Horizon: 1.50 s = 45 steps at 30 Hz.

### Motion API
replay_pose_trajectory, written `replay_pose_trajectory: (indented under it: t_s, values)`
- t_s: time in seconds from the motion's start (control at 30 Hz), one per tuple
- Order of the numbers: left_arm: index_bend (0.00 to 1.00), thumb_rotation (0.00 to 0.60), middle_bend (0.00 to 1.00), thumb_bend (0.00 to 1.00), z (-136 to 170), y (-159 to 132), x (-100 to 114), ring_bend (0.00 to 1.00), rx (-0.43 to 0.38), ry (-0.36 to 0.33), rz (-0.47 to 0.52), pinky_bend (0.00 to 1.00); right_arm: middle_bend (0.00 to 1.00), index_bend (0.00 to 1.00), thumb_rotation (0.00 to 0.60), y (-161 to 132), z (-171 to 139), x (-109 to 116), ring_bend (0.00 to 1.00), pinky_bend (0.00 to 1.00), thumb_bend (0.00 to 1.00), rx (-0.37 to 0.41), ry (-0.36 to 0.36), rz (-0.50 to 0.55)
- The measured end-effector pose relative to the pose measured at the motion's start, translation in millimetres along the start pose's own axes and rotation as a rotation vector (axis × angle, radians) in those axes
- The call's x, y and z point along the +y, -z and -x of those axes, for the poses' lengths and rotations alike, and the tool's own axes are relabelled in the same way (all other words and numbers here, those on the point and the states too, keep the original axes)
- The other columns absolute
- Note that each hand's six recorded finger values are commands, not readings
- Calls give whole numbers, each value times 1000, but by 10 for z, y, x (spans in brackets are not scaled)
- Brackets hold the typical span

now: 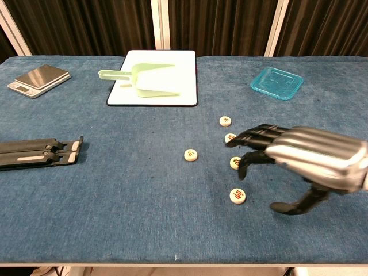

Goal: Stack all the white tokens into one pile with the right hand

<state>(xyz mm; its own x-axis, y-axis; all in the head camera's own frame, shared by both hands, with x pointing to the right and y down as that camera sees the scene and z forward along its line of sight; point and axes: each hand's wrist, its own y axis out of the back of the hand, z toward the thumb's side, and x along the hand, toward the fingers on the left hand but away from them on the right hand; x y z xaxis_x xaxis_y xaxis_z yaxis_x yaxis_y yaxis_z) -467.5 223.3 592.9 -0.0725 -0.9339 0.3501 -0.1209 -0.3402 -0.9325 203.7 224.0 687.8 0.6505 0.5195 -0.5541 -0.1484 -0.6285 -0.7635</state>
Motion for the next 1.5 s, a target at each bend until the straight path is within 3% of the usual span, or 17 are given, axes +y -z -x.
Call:
replay_pose_trajectory:
  t_s: [0.4,1.0,1.23,1.5]
  values:
    - [173,600,136,85,-13,17,-24,73,6,5,3,0,140,474,600,-51,209,-76,56,67,410,15,-6,-28]
    - [173,600,136,85,-8,70,-54,73,17,6,11,0,184,564,600,-91,328,-89,83,82,515,22,0,-34]
    - [173,600,136,85,-4,82,-59,73,16,4,13,0,184,564,600,-43,417,113,84,83,515,4,54,-39]
    - [173,600,136,85,-9,76,-62,73,15,7,14,0,184,544,600,-3,750,387,84,83,515,-30,91,-44]
